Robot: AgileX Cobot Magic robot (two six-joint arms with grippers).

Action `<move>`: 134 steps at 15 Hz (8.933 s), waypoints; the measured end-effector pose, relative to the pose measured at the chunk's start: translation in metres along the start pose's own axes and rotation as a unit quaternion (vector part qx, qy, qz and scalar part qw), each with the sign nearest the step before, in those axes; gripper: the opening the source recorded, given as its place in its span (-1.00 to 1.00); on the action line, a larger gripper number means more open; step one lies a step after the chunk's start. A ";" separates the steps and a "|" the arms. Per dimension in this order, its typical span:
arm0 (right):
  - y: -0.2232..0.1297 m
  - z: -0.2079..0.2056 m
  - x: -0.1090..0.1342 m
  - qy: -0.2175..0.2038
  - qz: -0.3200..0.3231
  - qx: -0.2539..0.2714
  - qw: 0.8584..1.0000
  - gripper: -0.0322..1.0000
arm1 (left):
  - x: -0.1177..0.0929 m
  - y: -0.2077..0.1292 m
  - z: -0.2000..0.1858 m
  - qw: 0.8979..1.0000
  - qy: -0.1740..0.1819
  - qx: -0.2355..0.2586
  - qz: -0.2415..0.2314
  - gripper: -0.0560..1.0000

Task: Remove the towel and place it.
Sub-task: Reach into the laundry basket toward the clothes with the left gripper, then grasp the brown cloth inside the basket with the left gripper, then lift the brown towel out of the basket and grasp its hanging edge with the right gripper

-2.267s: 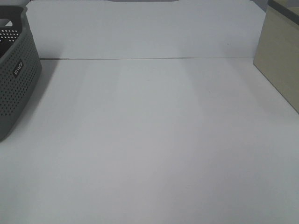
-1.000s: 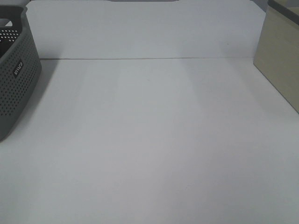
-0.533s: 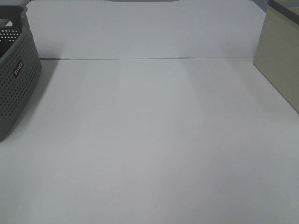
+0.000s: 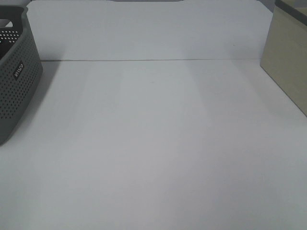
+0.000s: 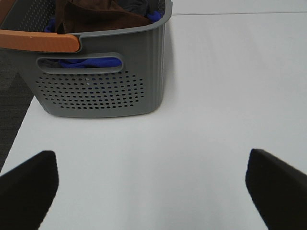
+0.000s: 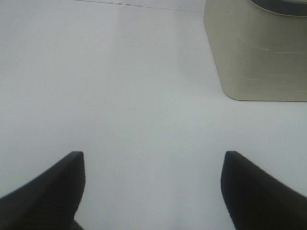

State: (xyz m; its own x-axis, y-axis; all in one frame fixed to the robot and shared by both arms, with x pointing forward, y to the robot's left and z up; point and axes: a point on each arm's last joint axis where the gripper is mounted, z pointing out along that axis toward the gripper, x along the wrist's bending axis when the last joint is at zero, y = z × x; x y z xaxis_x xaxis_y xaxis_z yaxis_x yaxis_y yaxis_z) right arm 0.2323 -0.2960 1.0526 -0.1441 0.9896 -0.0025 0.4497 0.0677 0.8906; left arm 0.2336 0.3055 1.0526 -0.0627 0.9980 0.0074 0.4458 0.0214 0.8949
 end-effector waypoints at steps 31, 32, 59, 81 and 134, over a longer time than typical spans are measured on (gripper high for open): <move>0.000 0.000 0.000 0.000 0.000 0.000 1.000 0.52 | 0.041 0.220 0.337 0.765 -0.019 0.399 0.505 0.98; 0.000 0.000 0.000 0.000 0.000 0.000 1.000 0.52 | 0.047 0.211 0.354 0.757 -0.024 0.415 0.504 0.98; 0.000 0.000 0.000 0.000 0.000 0.000 1.000 0.52 | 0.079 0.144 0.453 0.758 -0.083 0.454 0.460 -0.43; 0.000 0.000 0.000 0.000 0.000 0.000 1.000 0.52 | -0.023 0.310 0.242 0.871 0.008 0.195 0.451 -0.89; 0.109 0.276 0.157 0.661 -0.156 0.047 0.733 -0.83 | -0.258 0.293 0.069 0.632 -0.186 -0.188 0.728 -0.89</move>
State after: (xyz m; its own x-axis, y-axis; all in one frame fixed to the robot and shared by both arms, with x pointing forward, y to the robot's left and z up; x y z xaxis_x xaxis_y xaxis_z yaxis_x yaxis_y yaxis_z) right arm 0.5023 -0.0985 1.0241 -0.9528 -0.0590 0.2977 0.2621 0.3347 0.9051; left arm 0.4423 0.0584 1.2820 0.4149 -0.1113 0.9030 -0.4599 -0.8820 0.1026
